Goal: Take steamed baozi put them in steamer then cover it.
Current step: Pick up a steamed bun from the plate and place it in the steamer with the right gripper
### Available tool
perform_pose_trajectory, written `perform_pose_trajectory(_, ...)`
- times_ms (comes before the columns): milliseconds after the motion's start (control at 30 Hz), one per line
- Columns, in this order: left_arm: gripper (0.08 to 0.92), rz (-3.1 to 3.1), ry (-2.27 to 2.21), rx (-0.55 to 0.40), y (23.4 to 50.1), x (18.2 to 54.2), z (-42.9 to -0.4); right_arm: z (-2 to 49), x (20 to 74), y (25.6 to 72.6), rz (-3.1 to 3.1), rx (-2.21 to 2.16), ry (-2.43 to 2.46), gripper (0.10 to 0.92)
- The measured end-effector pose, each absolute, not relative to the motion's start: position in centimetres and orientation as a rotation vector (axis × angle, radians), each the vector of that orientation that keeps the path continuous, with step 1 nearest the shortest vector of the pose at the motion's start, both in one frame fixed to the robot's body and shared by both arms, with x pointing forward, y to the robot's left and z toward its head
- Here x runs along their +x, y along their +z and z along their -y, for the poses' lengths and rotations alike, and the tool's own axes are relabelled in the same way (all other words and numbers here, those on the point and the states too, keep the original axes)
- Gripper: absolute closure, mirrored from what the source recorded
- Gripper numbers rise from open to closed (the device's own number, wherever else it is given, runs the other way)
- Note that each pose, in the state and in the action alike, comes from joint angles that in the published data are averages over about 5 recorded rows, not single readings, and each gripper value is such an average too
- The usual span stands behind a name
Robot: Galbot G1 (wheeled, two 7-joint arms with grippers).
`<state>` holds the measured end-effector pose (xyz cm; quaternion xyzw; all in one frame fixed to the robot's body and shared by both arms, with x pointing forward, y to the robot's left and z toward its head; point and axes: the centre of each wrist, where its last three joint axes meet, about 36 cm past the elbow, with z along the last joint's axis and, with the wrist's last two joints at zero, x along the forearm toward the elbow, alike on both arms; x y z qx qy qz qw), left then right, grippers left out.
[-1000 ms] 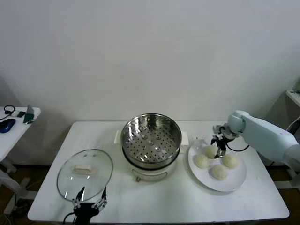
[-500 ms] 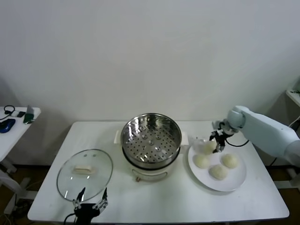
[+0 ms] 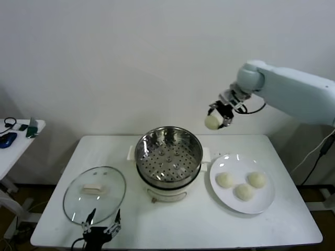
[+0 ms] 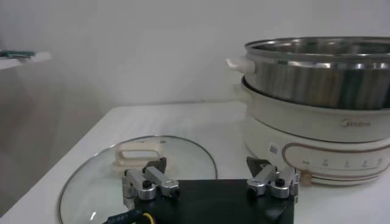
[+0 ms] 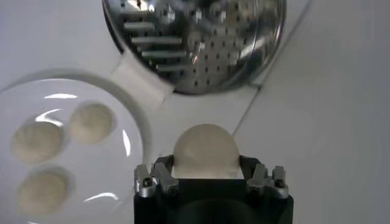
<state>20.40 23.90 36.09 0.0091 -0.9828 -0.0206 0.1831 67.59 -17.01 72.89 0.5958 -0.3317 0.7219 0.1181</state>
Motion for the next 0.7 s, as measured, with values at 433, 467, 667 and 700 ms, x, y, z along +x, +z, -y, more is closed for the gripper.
perform_pose_trajectory(433, 0.177, 2.784, -0.060, 0.025, 36.5, 20.4, -23.9, 8.9, 67.3, 65.9, 0.537, 1.932, 2.358, 0.310)
perform_pose_trajectory(467, 0.177, 2.784, -0.061, 0.025, 36.5, 20.5, -23.8, 8.6, 67.5, 65.2, 0.522, 1.938, 2.365, 0.310)
perform_pose_trajectory(667, 0.177, 2.781, -0.064, 0.024, 36.4, 20.5, -23.8, 7.3, 69.2, 61.5, 0.478, 1.964, 2.405, 0.310)
perform_pose_trajectory(700, 0.177, 2.780, -0.064, 0.024, 36.3, 20.5, -23.8, 7.1, 69.5, 61.0, 0.476, 1.966, 2.410, 0.310)
